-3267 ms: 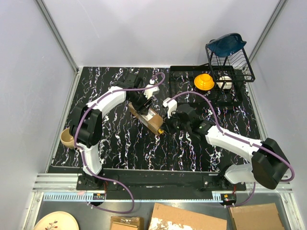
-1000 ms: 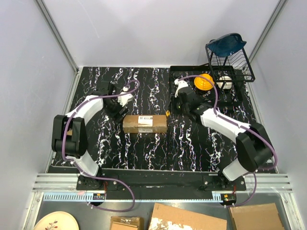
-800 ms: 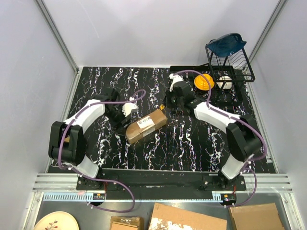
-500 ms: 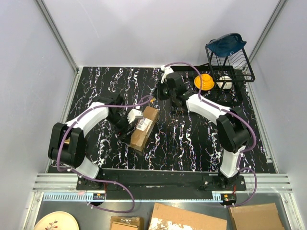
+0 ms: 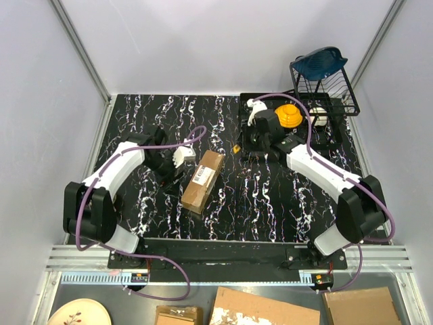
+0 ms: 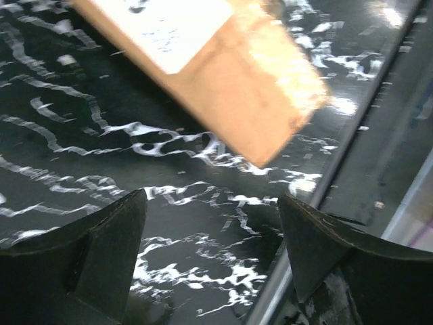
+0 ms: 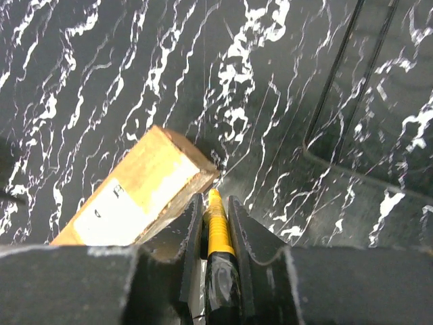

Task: Unpack the express box
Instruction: Adjust the express box at the center of the board.

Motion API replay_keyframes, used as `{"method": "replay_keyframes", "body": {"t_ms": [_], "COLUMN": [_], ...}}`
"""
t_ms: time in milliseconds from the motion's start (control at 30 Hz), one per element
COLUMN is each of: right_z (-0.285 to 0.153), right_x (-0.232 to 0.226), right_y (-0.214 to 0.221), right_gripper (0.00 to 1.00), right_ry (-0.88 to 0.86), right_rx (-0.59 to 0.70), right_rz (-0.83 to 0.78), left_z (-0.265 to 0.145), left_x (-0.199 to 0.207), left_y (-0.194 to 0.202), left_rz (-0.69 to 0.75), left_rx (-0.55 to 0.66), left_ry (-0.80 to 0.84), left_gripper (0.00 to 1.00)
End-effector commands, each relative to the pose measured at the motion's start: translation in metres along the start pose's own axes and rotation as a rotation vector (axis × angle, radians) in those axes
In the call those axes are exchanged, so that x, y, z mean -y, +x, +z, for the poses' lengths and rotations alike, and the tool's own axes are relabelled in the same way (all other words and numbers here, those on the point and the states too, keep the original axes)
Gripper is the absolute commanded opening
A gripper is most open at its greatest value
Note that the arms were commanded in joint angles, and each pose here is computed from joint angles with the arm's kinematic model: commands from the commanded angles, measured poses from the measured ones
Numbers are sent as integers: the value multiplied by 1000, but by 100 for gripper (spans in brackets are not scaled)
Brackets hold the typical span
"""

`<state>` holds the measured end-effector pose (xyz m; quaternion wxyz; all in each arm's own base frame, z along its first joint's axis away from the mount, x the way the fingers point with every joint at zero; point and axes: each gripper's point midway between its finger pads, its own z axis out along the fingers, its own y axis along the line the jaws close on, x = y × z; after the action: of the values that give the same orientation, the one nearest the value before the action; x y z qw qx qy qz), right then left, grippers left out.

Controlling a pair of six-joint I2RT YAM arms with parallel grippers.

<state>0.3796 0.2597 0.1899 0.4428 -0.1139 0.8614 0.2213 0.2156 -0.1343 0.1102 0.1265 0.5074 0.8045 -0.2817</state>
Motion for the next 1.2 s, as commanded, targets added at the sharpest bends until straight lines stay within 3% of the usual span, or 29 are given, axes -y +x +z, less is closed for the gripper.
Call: {"method": "replay_keyframes", "body": {"t_ms": [0, 133, 300, 733, 933, 1067, 1133, 1167], "right_z": [4, 16, 36, 106, 99, 71, 60, 45], "right_x": [-6, -12, -22, -85, -67, -50, -34, -33], "right_y": [36, 58, 59, -6, 6, -3, 1, -16], "right_gripper": [0, 0, 0, 0, 0, 0, 0, 0], "right_ry": [-45, -88, -135, -320, -235, -153, -93, -76], "right_rx": [-104, -159, -150, -92, -98, -36, -12, 53], "right_rz": [76, 113, 149, 148, 81, 13, -28, -42], "left_z": [-2, 9, 33, 41, 2, -50, -58, -59], "left_x": [-65, -83, -61, -23, -49, -58, -51, -54], "left_y": [3, 3, -2, -11, -14, -51, -71, -84], "left_rz": [-45, -79, -44, -26, -76, -77, -100, -99], "left_rx": [-56, -51, -25, 20, 44, 148, 215, 232], "left_ry": [-272, -318, -237, -107, -202, -276, -251, -244], "left_gripper": [79, 77, 77, 78, 78, 81, 87, 88]}}
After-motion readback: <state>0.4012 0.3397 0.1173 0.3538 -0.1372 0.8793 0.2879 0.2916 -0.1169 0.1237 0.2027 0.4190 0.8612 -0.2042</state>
